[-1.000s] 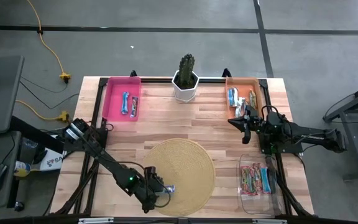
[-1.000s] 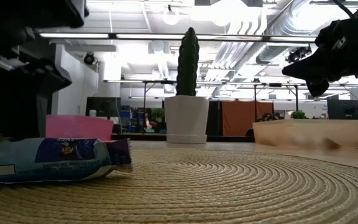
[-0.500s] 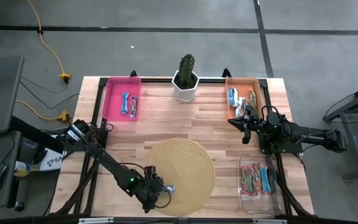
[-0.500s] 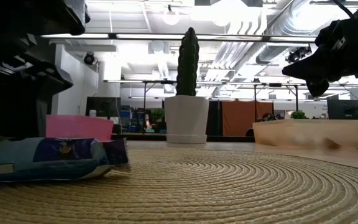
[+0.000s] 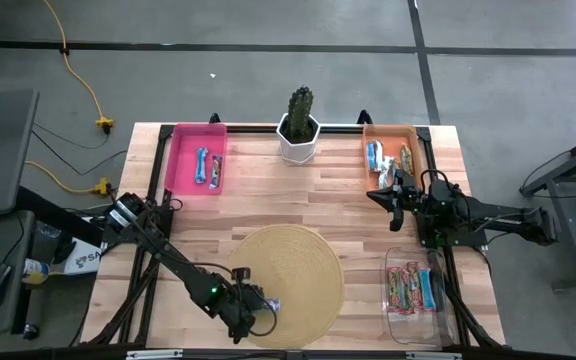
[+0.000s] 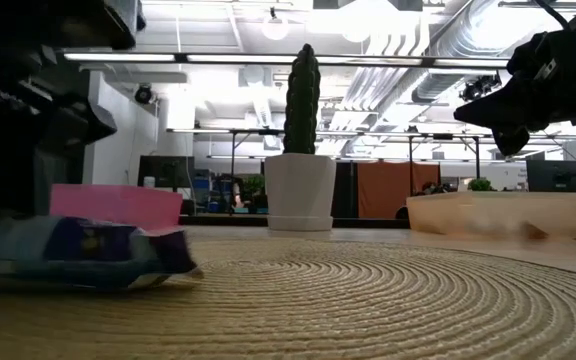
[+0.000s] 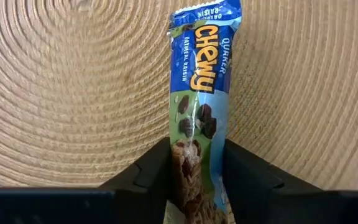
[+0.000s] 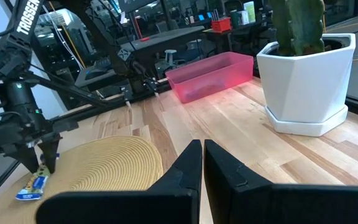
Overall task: Pick and place Granola Bars by type
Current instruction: Put the blue granola bar into the red bin, then return to Home Position
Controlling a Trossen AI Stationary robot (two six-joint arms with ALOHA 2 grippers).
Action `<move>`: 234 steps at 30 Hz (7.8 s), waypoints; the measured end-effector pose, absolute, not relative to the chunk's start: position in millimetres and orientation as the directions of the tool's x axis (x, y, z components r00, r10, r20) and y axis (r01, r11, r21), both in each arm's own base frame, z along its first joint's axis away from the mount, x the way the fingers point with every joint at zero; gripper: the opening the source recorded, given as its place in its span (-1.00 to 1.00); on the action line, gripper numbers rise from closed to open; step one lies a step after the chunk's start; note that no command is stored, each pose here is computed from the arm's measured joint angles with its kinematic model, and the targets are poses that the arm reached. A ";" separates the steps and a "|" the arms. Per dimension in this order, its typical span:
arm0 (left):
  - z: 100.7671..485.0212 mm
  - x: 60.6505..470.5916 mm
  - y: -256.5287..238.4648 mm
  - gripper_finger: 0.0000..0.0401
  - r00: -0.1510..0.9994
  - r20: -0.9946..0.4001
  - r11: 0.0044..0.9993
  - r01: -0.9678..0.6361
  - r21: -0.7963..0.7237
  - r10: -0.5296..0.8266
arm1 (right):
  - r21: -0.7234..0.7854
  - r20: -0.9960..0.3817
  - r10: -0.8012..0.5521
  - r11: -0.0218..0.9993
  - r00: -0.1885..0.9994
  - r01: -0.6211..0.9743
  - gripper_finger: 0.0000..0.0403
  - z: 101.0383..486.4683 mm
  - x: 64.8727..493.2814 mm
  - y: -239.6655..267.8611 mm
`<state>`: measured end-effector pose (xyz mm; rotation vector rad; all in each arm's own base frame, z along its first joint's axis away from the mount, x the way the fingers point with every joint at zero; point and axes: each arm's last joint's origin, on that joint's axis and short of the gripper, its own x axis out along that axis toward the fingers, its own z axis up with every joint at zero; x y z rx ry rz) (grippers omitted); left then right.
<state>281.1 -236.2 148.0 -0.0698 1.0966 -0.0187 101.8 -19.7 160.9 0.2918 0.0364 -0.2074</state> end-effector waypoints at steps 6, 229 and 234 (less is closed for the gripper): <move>164.1 285.6 -239.8 -0.51 0.443 -0.896 1.000 0.016 -0.019 -0.024 | 0.282 -0.066 -0.198 0.937 0.978 0.208 -1.00 160.8 101.8 -19.7; 187.8 88.8 -33.7 -1.00 0.929 0.200 0.894 0.359 -0.268 -0.313 | 0.282 -0.064 -0.198 0.937 0.978 0.208 -1.00 160.9 101.8 -19.7; 183.2 89.4 -34.4 -1.00 0.932 0.153 0.910 0.355 -0.215 -0.328 | 0.282 -0.064 -0.198 0.937 0.978 0.208 -1.00 160.9 101.8 -19.7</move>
